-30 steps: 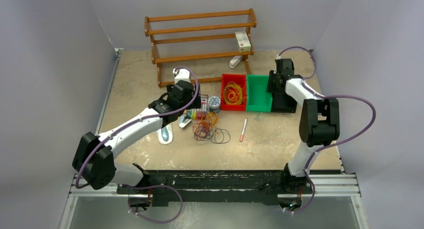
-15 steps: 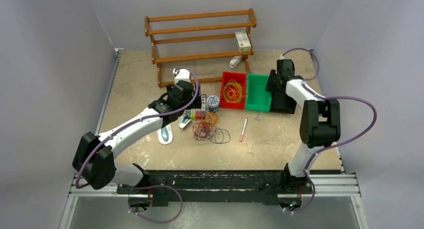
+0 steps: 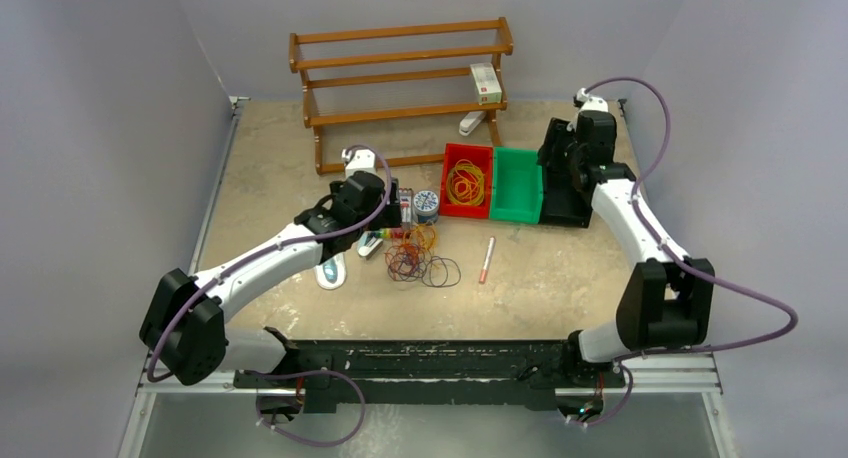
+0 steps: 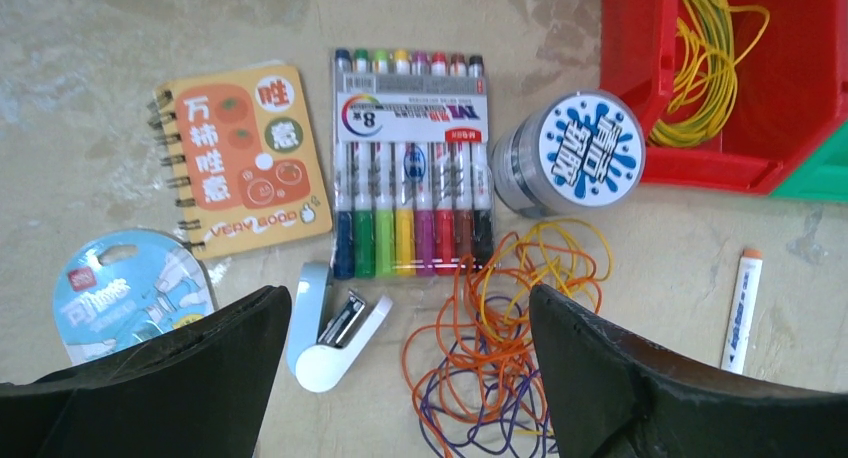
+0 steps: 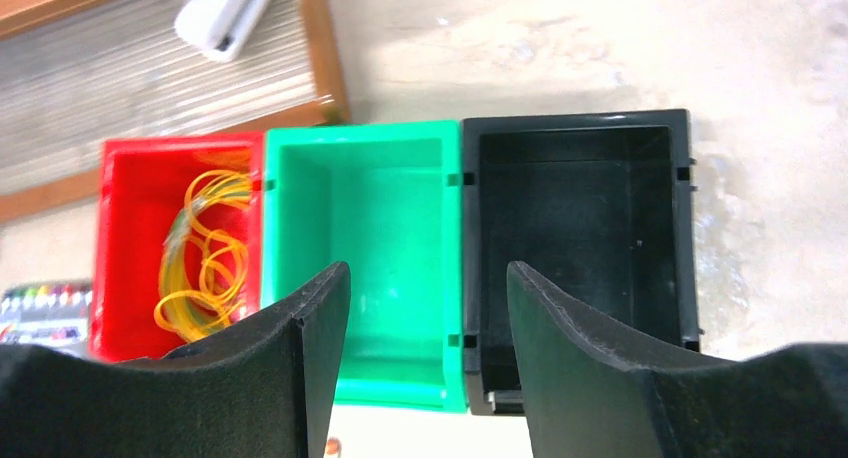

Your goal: Untangle the cables

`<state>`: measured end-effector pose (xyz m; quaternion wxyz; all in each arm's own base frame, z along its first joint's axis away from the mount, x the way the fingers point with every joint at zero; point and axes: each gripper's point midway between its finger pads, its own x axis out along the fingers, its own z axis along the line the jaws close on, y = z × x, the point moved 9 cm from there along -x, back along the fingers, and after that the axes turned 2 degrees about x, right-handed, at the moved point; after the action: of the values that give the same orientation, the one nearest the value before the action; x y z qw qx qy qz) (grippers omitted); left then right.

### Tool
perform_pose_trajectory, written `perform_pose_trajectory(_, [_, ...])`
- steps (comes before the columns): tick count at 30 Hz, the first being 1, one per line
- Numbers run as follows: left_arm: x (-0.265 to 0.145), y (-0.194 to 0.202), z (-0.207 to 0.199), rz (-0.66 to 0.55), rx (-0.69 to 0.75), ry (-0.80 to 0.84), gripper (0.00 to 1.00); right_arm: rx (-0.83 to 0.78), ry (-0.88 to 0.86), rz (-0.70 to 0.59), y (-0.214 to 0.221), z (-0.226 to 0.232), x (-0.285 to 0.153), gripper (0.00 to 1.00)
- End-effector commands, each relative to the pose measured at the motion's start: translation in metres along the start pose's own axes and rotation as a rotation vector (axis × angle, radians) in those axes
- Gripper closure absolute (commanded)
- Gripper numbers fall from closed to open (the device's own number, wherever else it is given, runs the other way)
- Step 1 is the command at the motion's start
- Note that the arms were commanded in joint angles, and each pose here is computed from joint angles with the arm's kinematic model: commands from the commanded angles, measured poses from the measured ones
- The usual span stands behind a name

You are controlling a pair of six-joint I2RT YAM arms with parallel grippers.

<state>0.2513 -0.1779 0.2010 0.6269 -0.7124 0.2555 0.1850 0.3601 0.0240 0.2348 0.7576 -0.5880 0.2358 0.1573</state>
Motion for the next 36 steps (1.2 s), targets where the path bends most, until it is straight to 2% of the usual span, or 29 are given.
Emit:
perform_pose_trajectory(1, [0.002, 0.01, -0.003, 0.023, -0.071, 0.061, 0.13, -0.081, -0.234, -0.063, -0.007, 0.022, -0.021, 0.38])
perform_pose_trajectory(10, [0.007, 0.015, -0.005, 0.013, -0.08, 0.096, 0.18, -0.13, -0.541, 0.041, 0.046, 0.116, -0.055, 0.42])
perform_pose_trajectory(17, [0.001, 0.007, -0.001, -0.048, -0.116, 0.065, 0.18, -0.105, -0.721, 0.113, 0.091, 0.164, -0.072, 0.45])
perform_pose_trajectory(24, [-0.004, 0.008, 0.003, -0.071, -0.143, 0.06, 0.19, -0.071, -0.693, 0.21, 0.136, 0.172, -0.055, 0.53])
perform_pose_trajectory(36, [-0.011, -0.001, 0.004, -0.112, -0.109, 0.064, 0.19, -0.072, -0.638, 0.265, 0.165, 0.183, -0.019, 0.57])
